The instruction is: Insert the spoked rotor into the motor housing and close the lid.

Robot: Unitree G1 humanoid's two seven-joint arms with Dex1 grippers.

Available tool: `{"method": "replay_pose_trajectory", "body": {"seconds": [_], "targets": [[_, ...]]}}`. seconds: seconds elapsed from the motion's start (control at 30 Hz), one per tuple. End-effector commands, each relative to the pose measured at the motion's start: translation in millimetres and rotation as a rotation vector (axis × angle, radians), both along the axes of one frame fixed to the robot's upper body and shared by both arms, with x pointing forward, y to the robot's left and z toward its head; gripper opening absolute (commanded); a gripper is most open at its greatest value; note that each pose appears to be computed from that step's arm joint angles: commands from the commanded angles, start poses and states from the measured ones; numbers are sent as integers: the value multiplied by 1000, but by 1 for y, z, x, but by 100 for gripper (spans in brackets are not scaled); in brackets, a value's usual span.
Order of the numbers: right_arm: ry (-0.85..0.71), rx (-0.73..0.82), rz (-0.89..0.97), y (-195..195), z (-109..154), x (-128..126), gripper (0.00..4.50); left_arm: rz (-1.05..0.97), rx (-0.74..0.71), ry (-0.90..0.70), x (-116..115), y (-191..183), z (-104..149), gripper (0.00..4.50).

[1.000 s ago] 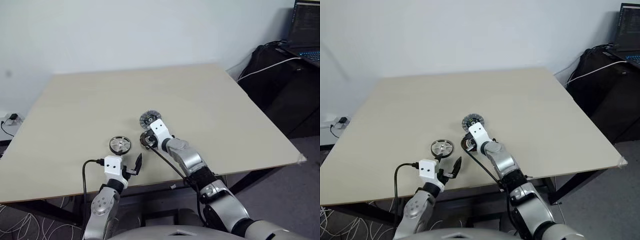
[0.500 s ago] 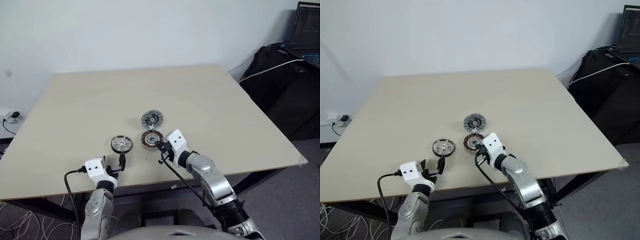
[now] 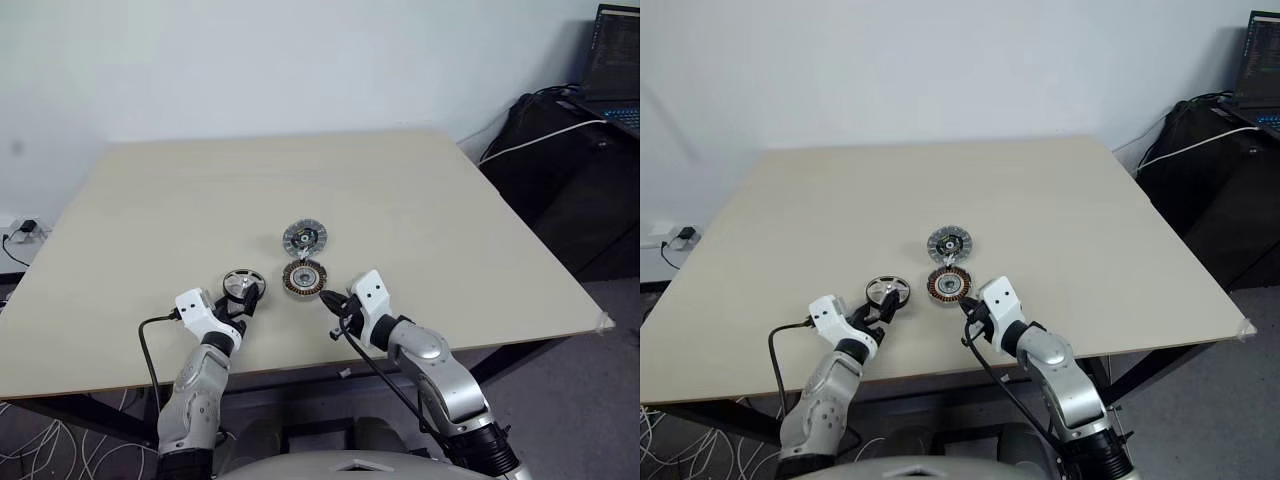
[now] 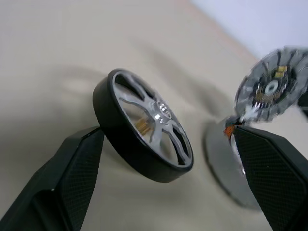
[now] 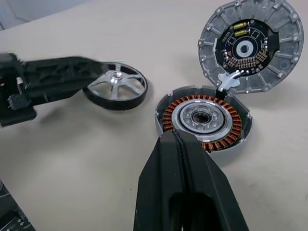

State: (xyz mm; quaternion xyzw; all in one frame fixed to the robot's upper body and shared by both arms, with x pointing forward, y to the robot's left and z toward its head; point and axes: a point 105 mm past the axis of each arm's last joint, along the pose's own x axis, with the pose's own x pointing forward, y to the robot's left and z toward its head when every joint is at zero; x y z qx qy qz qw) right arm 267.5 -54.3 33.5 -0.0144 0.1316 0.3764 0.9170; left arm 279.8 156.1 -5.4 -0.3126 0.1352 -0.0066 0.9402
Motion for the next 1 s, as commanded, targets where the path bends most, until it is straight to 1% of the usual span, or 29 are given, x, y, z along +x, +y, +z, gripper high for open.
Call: {"method": "replay_pose_trajectory", "body": {"seconds": [0.03, 0.07, 0.17, 0.2, 0.4, 0.43, 0.47, 0.5, 0.6, 0.7, 0.87, 1.0], "targets": [[-76, 24, -18, 0, 19, 5, 0, 17, -76, -6, 10, -2, 6, 412], [-77, 21, -28, -2, 19, 6, 0, 25, -88, 2, 11, -2, 5, 391], [-79, 12, -59, -8, 18, 8, 0, 72, -119, 36, 12, 2, 0, 300], [-79, 11, -66, -10, 19, 9, 0, 86, -130, 47, 11, 3, -2, 260], [-82, 10, -85, -13, 19, 11, 0, 122, -156, 107, 6, 5, -12, 60], [-82, 8, -85, -13, 19, 11, 0, 124, -158, 111, 5, 5, -13, 30], [-81, 8, -84, -12, 18, 11, 0, 129, -167, 112, 4, 5, -13, 11], [-79, 9, -83, -12, 18, 10, 0, 136, -180, 111, 4, 6, -13, 2], [-77, 9, -80, -11, 18, 10, 0, 139, -249, 59, 4, 5, -2, 2], [-75, 8, -82, -11, 17, 10, 0, 82, -293, 28, 0, -3, 6, 2], [-70, 5, -87, -12, 16, 9, 0, -28, -279, 59, -6, -20, 13, 2], [-64, 9, -94, -13, 16, 9, 0, -119, -249, 33, 0, -39, 29, 2]]}}
